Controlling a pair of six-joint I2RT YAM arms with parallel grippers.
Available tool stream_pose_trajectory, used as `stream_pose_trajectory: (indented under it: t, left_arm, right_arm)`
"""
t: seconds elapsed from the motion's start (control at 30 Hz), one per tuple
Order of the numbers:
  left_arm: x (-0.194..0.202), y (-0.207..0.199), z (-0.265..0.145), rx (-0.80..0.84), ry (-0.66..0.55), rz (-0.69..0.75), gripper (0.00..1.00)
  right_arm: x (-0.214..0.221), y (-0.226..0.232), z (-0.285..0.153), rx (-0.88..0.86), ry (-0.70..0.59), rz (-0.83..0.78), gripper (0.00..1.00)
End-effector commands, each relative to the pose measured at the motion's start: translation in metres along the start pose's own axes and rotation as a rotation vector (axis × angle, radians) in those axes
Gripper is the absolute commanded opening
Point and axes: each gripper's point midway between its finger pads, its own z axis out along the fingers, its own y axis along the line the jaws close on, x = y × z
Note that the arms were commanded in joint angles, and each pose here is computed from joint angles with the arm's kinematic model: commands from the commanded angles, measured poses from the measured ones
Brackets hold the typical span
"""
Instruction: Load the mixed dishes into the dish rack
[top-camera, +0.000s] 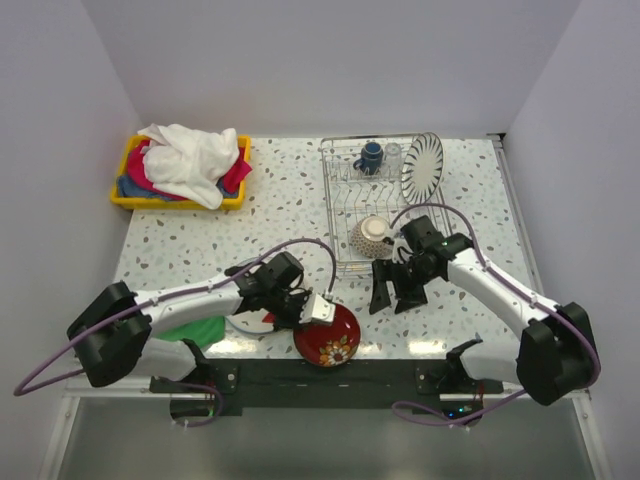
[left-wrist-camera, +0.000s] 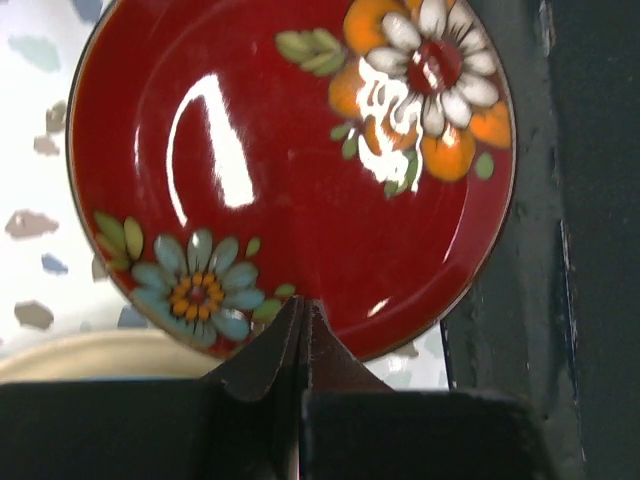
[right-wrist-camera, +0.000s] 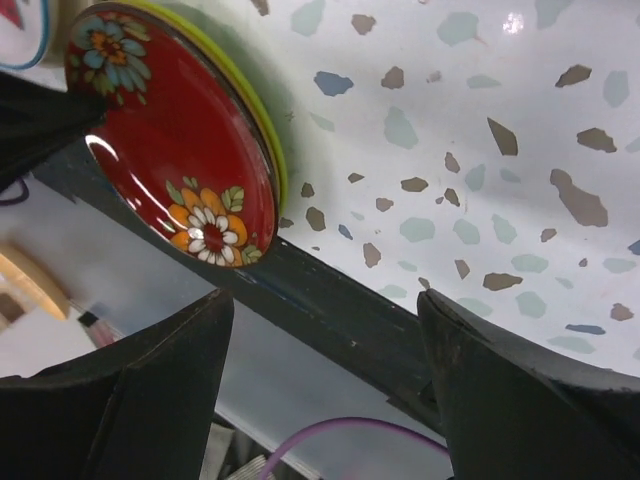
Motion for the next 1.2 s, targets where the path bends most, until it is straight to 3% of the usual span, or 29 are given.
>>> stream_pose_trajectory:
  t: [0.0, 0.27, 0.57, 0.77, 1.03, 1.17]
  left_arm:
    - [-0.029, 0.005, 0.015, 0.003, -0.086, 0.077, 0.00]
    - [-0.028, 0.004, 0.038, 0.038, -0.059, 0.081, 0.00]
    - [-0.029, 0.006, 0.050, 0.026, -0.042, 0.091, 0.00]
    - [-0.032, 0.007, 0.055, 0.026, -0.045, 0.090, 0.00]
    - [-0.032, 0.006, 0.055, 0.023, -0.046, 0.097, 0.00]
    - [-0.031, 0.006, 0.056, 0.015, -0.039, 0.093, 0.00]
  right_arm:
    - [-0.006, 0.001, 0.019, -0.025, -0.009, 0.135, 0.79]
    - [0.002, 0.001, 0.039, -0.057, 0.021, 0.236, 0.76]
    - [0.012, 0.023, 0.058, -0.112, 0.027, 0.204, 0.65]
    - [0.023, 0.019, 0.064, -0.068, 0.064, 0.256, 0.54]
    - [0.036, 0.023, 0.072, -0.045, 0.115, 0.256, 0.48]
    - [0.039, 0.009, 0.058, 0.074, 0.116, 0.207, 0.43]
